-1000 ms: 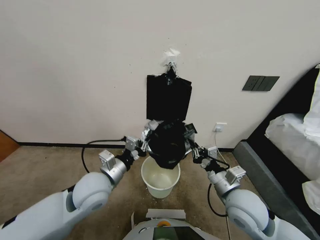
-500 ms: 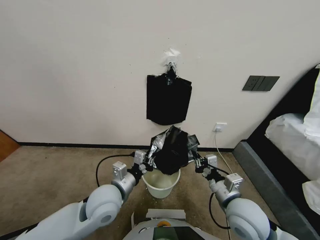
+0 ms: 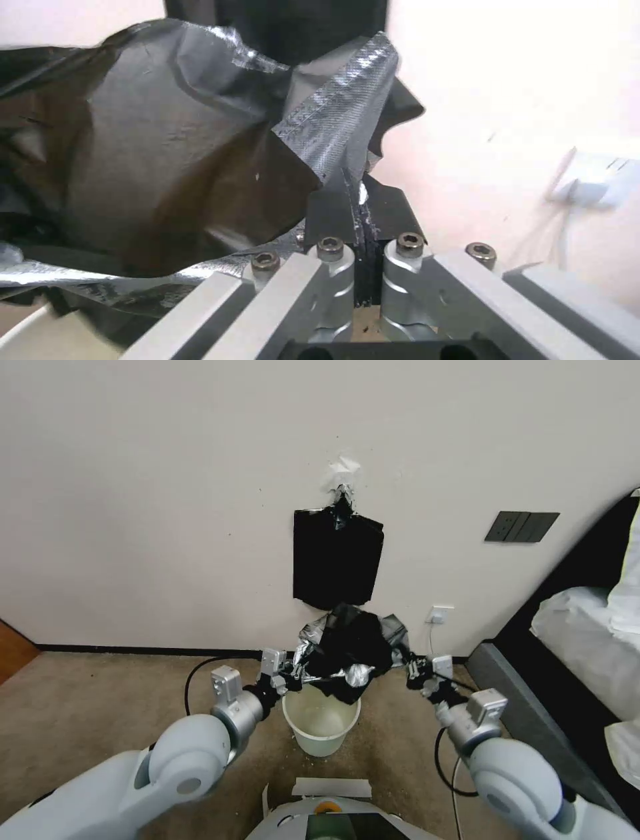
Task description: Place a trash bag onto the trash bin.
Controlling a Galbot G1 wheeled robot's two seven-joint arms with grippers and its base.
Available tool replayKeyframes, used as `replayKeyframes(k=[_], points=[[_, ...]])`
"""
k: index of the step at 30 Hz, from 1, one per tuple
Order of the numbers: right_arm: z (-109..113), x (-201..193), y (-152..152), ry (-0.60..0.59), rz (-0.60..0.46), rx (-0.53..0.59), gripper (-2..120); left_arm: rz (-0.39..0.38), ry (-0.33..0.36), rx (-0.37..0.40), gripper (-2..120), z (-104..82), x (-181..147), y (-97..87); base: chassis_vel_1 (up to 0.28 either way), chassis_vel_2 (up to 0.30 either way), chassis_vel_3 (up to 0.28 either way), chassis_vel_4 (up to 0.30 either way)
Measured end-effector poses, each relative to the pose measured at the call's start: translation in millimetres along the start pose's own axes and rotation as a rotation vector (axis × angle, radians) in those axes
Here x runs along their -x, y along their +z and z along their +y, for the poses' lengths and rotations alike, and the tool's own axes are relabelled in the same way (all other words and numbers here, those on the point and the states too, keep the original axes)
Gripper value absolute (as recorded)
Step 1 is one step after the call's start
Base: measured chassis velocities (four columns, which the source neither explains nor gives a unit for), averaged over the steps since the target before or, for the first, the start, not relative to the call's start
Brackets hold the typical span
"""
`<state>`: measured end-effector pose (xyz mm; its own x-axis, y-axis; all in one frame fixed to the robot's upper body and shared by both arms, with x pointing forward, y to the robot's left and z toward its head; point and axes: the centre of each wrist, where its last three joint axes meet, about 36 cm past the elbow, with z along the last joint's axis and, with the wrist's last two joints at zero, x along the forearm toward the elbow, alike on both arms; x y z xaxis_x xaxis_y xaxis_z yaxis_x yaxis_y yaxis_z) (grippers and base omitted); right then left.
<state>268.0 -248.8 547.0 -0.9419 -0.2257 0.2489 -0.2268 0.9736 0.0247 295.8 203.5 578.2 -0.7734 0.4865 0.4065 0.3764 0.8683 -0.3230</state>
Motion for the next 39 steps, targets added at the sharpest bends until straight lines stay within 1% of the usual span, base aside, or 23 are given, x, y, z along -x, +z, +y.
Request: replayKeyframes(k=[2,3,5,6,7,9,11,12,14,15,18,19,21,22,23,27,28,30,32,39], points=[[10.6,-3.3,12.3,-0.018,0.049,0.03,0,0.046,-0.029,-0.022,0,2.9,-2.1,10.9,0.0,0.0,0.0,0.0],[10.6,-3.3,12.3,-0.018,0.049,0.03,0,0.046,-0.029,-0.022,0,2.9,-2.1,10.9,0.0,0.0,0.0,0.0],[23.4,-9.6,27.3,-0.031,0.097,0.067,0,0.079,-0.045,-0.042,0,1.8,-3.5,27.6,0.0,0.0,0.0,0.0],[26.9,-10.9,30.2,-0.038,0.11,0.085,0,0.081,-0.045,-0.044,0,0.2,-3.4,32.0,0.0,0.0,0.0,0.0],[26.9,-10.9,30.2,-0.038,0.11,0.085,0,0.081,-0.045,-0.044,0,0.2,-3.4,32.0,0.0,0.0,0.0,0.0],[33.8,-12.2,34.2,-0.053,0.145,0.148,0,0.066,-0.039,-0.042,0,-5.6,-2.3,41.9,0.0,0.0,0.0,0.0],[36.1,-12.2,35.0,-0.055,0.161,0.185,0,0.057,-0.051,-0.038,0,-5.7,2.2,48.2,0.0,0.0,0.0,0.0],[36.1,-12.2,35.0,-0.055,0.161,0.185,0,0.057,-0.051,-0.038,0,-5.7,2.2,48.2,0.0,0.0,0.0,0.0],[40.6,-12.0,36.1,-0.065,0.175,0.231,0,0.058,-0.083,-0.036,0,-1.8,12.3,60.3,0.0,0.0,0.0,0.0],[40.6,-12.0,36.1,-0.065,0.175,0.231,0,0.058,-0.083,-0.036,0,-1.8,12.3,60.3,0.0,0.0,0.0,0.0],[47.6,-7.1,40.1,-0.075,0.184,0.288,0,0.063,-0.129,-0.044,0,3.8,19.6,75.0,0.0,0.0,0.0,0.0],[47.6,-7.1,40.1,-0.075,0.184,0.288,0,0.063,-0.129,-0.044,0,3.8,19.6,75.0,0.0,0.0,0.0,0.0],[50.0,-1.2,46.5,-0.071,0.196,0.314,0,0.071,-0.158,-0.057,0,7.6,21.7,84.3,0.0,0.0,0.0,0.0],[51.0,1.9,50.7,-0.066,0.205,0.32,0,0.074,-0.173,-0.065,0,9.2,23.8,90.5,0.0,0.0,0.0,0.0],[51.0,1.9,50.7,-0.066,0.205,0.32,0,0.074,-0.173,-0.065,0,9.2,23.8,90.5,0.0,0.0,0.0,0.0],[54.2,11.4,69.6,-0.034,0.246,0.33,0,0.077,-0.206,-0.092,0,11.1,39.8,112.6,0.0,0.0,0.0,0.0],[54.2,11.4,69.6,-0.034,0.246,0.33,0,0.077,-0.206,-0.092,0,11.1,39.8,112.6,0.0,0.0,0.0,0.0],[55.7,13.5,76.3,-0.018,0.259,0.33,0,0.077,-0.22,-0.099,0,11.0,44.5,119.3,0.0,0.0,0.0,0.0],[56.4,13.5,78.5,-0.009,0.264,0.33,0,0.075,-0.227,-0.102,0,10.6,44.1,122.5,0.0,0.0,0.0,0.0],[67.1,4.1,88.0,0.045,0.297,0.31,0,0.08,-0.247,-0.094,0,1.5,22.8,136.2,0.0,0.0,0.0,0.0]])
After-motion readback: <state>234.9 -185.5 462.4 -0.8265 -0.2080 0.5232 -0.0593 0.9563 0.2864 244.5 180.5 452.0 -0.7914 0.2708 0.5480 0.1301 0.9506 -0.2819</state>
